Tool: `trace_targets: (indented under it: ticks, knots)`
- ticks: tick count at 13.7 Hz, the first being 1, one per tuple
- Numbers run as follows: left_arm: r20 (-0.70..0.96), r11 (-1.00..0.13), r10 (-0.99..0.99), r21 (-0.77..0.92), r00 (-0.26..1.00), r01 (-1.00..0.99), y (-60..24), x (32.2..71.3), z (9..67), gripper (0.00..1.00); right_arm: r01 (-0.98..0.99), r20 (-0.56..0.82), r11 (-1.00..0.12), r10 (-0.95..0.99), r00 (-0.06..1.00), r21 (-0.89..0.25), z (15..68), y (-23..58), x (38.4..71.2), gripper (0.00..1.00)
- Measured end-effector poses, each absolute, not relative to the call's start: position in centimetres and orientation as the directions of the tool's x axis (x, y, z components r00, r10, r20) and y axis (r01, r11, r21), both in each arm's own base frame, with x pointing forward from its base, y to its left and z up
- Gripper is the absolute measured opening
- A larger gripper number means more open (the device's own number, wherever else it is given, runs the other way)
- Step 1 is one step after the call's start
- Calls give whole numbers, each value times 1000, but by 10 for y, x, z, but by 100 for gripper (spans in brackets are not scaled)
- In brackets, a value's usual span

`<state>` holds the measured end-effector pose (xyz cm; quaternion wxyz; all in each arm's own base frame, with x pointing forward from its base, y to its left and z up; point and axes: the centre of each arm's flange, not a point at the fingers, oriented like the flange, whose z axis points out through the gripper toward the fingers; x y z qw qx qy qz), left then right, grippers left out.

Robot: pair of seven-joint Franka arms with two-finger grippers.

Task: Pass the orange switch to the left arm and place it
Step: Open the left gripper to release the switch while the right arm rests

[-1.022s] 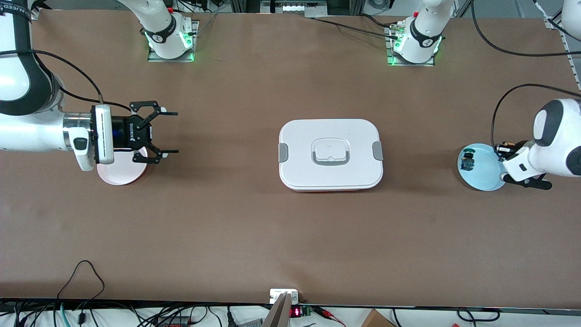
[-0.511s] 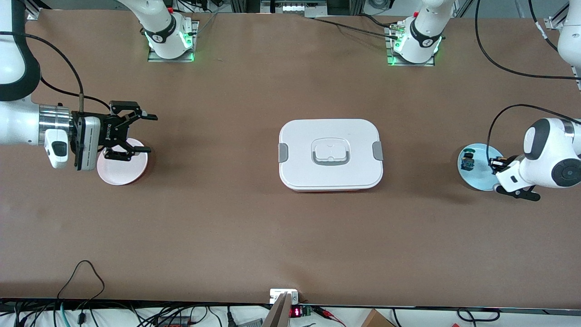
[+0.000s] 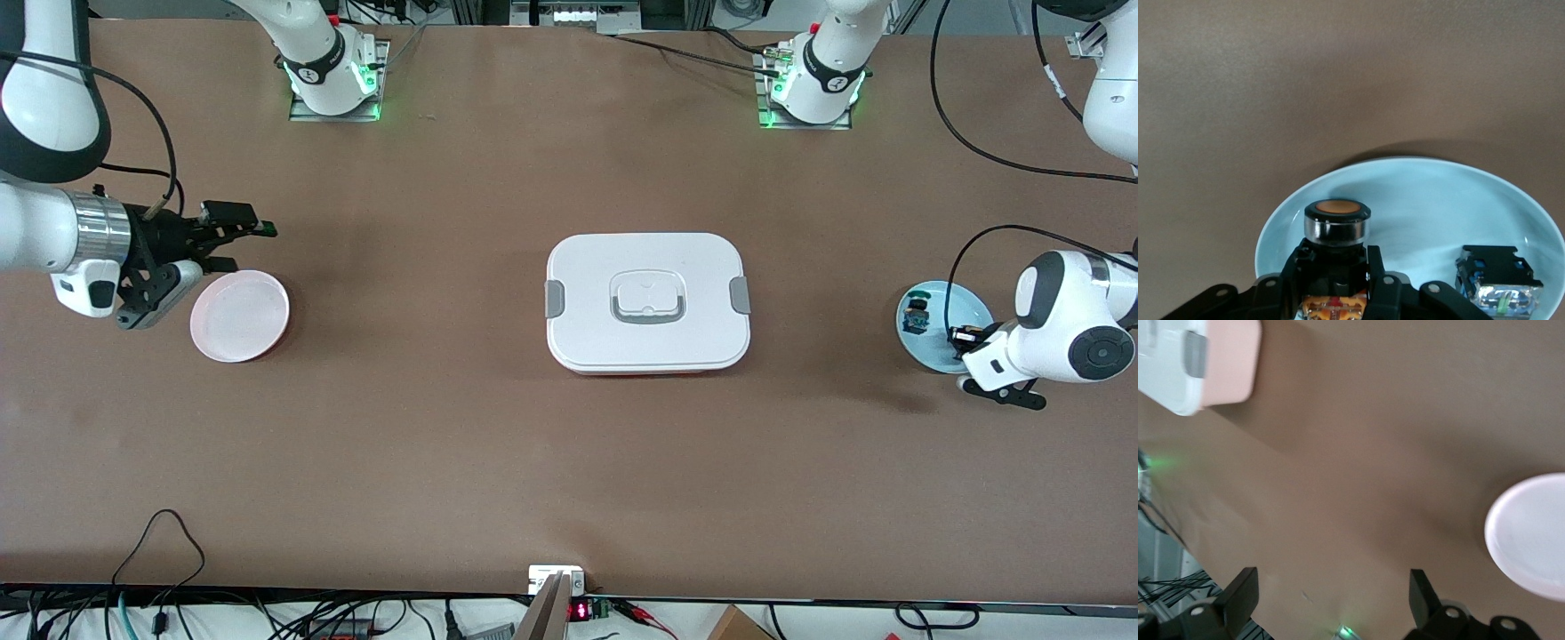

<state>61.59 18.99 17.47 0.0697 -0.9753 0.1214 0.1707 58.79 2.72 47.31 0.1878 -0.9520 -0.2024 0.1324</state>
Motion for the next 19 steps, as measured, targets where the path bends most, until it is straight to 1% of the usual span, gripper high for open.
trace_targets:
  ticks: [1,3,6,7,10,13,15,19]
  knots:
    - [-349,-961,-214,-94,912,-261,190,616,174,48,317,-213,-879,407,888,-356,477,26,587,100]
    - [-347,-961,-213,-94,913,-260,190,617,174,66,299,-275,-925,358,892,-236,479,26,586,100]
    - [-316,-962,-205,-110,926,-250,195,630,191,96,304,-326,-952,302,896,-47,487,9,587,100]
    - [-303,-962,-200,-118,932,-245,196,637,203,100,298,-317,-955,282,906,1,494,-3,590,100]
    - [-300,-960,-203,-126,932,-249,179,658,257,100,233,-220,-971,214,952,60,529,-47,600,100]
    - [-273,-958,-210,-131,939,-253,155,672,323,100,68,-183,-995,53,982,79,542,-60,599,100]
    - [-249,-967,-201,-103,947,-233,143,675,361,100,-27,-167,-996,-41,985,86,546,-58,599,100]
    - [-231,-966,-215,-92,949,-241,109,667,434,100,-61,-107,-995,-69,992,81,577,-59,588,100]
